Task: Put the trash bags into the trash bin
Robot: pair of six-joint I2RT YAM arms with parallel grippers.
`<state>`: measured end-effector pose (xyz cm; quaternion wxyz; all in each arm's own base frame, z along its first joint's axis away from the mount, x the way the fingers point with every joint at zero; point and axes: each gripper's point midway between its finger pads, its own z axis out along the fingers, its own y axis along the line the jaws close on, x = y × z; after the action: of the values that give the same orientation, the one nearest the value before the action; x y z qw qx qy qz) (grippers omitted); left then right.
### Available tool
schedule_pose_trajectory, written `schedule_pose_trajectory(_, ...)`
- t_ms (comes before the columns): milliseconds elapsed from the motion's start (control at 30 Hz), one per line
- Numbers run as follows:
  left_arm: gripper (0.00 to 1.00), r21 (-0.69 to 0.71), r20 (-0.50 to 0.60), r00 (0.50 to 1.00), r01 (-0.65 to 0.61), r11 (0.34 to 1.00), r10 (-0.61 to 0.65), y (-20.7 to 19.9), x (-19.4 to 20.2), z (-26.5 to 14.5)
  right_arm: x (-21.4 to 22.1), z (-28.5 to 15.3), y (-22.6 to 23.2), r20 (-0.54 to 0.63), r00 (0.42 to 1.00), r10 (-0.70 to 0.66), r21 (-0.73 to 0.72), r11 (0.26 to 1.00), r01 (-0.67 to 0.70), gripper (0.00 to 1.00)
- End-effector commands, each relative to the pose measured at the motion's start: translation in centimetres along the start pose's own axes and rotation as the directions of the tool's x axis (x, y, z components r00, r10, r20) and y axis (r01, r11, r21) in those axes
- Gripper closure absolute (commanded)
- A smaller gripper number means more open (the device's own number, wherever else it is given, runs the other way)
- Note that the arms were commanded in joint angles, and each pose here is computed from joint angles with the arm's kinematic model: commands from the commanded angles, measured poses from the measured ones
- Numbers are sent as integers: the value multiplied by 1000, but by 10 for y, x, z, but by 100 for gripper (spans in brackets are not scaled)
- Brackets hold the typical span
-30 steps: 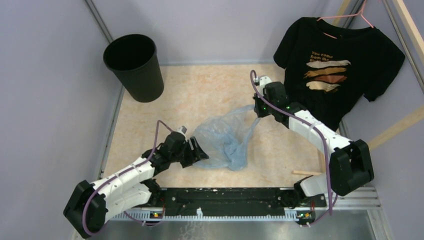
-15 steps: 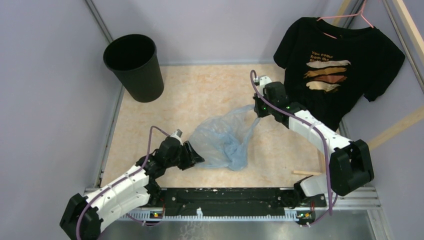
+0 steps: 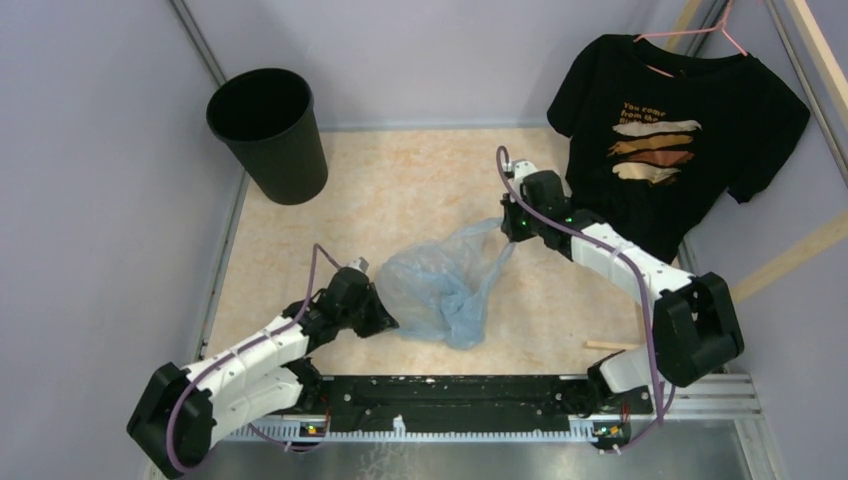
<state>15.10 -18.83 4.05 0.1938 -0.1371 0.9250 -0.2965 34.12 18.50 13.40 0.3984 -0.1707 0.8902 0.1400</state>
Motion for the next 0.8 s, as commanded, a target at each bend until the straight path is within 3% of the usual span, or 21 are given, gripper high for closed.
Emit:
schedule_pose_trajectory(0, 100, 5, 72, 994, -80, 997, 80, -28, -50, -1, -7, 27, -2, -2, 997, 74, 17, 997, -74, 100)
schedule_pose_trajectory(67, 100, 28, 81, 993, -89, 996, 86, -43, -91, 0, -31, 39, -8, -18, 994, 107, 33, 994, -107, 100)
schedule_pose_trajectory(167, 100, 136, 84, 993, -99, 986, 88, -90, -180, -20, -104, 34, -12, 15, 993, 119, 43, 992, -120, 100)
schedule_pose_trajectory(233, 100, 205, 145, 979, -174, 963, 146, -146, -239, -62, -178, 0, -11, 138, 986, 89, 59, 993, -98, 100)
schedule_pose_trajectory(267, 100, 230, 229, 954, -245, 942, 192, -180, -264, -94, -214, -26, -7, 216, 973, 78, 49, 995, -91, 100)
schedule_pose_trajectory(333, 100, 292, 445, 853, -425, 857, 271, -248, -289, -174, -280, -97, 12, 392, 919, 41, 4, 999, -46, 100)
schedule_pose_trajectory(400, 100, 284, 653, 687, -611, 739, 317, -290, -283, -245, -318, -169, 46, 565, 823, -58, -13, 997, 79, 100)
schedule_pose_trajectory(433, 100, 247, 718, 628, -634, 733, 300, -290, -282, -260, -325, -214, 69, 659, 744, -114, -14, 986, 164, 100)
schedule_pose_trajectory(500, 100, 191, 783, 564, -618, 762, 261, -270, -276, -269, -315, -251, 109, 788, 589, -181, -11, 952, 307, 100)
schedule_pose_trajectory(533, 100, 159, 780, 568, -586, 795, 263, -249, -274, -254, -297, -244, 113, 819, 546, -178, -15, 944, 330, 100)
schedule_pose_trajectory(567, 100, 128, 744, 607, -538, 833, 278, -224, -270, -228, -282, -236, 110, 848, 508, -149, -19, 951, 310, 100)
schedule_pose_trajectory(600, 100, 84, 670, 679, -473, 877, 301, -191, -262, -190, -261, -211, 100, 844, 521, -127, -17, 965, 262, 100)
schedule_pose_trajectory(633, 100, 39, 566, 763, -403, 914, 313, -155, -250, -148, -234, -174, 89, 808, 576, -122, -9, 976, 219, 100)
schedule_pose_trajectory(700, 100, -63, 320, 911, -251, 966, 258, -82, -208, -78, -165, -91, 78, 649, 745, -153, -14, 977, 213, 100)
schedule_pose_trajectory(767, 100, -79, 142, 973, -173, 982, 183, -41, -164, -40, -97, -38, 85, 473, 872, -125, -119, 972, 204, 100)
